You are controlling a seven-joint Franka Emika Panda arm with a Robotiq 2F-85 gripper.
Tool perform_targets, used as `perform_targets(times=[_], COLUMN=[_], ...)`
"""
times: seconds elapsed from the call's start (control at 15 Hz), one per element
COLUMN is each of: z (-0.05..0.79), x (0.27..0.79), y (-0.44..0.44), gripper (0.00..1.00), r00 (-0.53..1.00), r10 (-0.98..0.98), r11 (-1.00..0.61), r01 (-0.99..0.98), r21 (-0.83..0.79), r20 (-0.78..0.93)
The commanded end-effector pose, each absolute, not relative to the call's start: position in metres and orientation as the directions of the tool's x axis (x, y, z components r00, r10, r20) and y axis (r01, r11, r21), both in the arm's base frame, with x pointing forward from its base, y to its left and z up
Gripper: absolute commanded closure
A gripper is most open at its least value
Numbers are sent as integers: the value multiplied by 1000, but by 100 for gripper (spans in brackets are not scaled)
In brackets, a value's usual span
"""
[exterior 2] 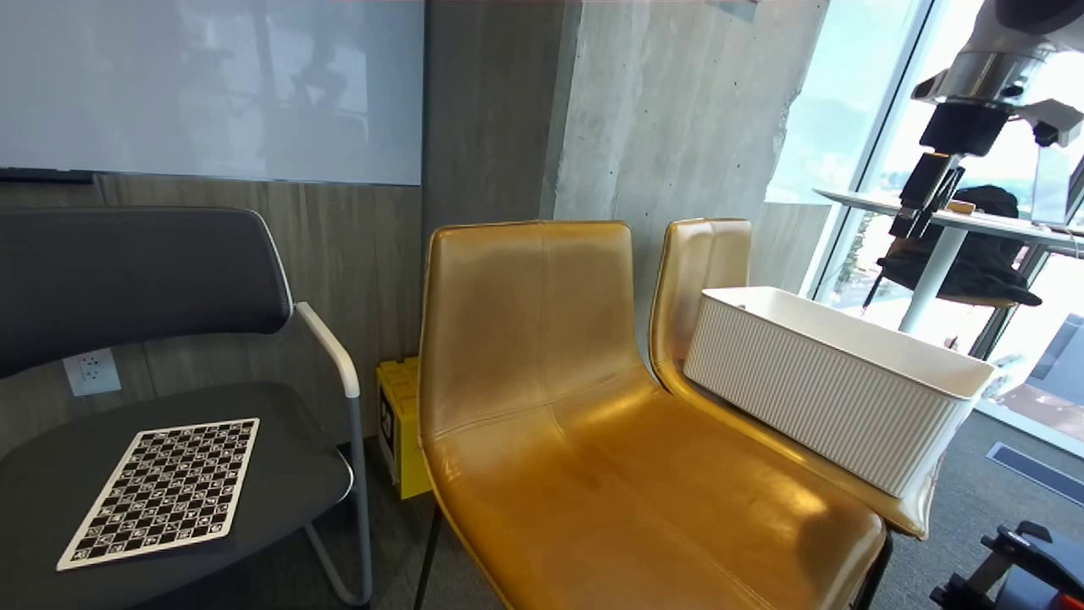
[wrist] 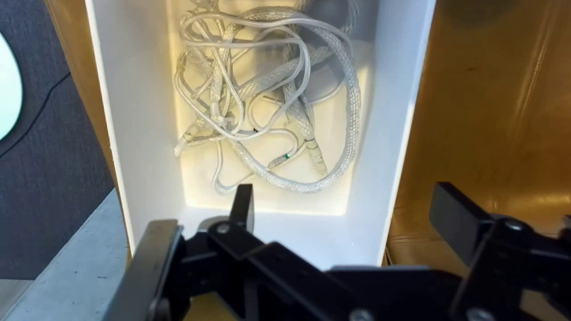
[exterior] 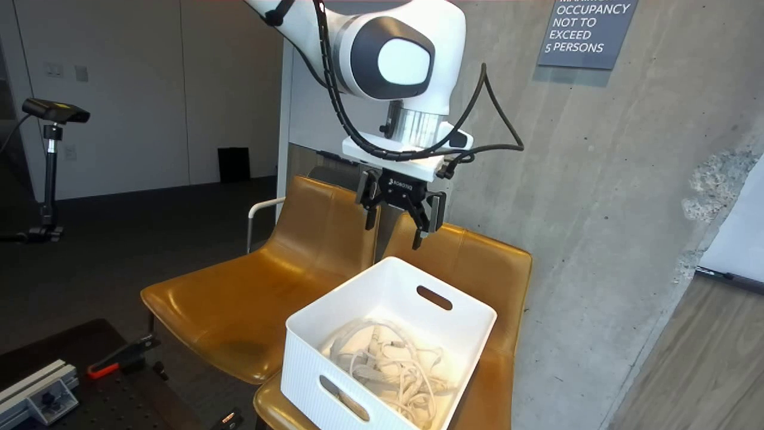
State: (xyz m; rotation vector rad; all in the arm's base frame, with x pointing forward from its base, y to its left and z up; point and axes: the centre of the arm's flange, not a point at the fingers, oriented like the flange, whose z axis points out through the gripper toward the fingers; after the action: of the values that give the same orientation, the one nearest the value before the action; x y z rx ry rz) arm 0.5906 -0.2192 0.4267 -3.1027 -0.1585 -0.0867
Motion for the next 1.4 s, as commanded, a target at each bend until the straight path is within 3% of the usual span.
perform_targets(times=[0.0, 0.67, 1.33], z=[389, 228, 134], x=[611, 642, 678], y=[-250, -287, -284], gripper=[0, 0, 0], r00=[985, 952, 895], r10=[156, 306, 416], r11=[-988, -951, -898], r01=[156, 307, 433], r21=[5, 46, 84], r20=[79, -30, -160])
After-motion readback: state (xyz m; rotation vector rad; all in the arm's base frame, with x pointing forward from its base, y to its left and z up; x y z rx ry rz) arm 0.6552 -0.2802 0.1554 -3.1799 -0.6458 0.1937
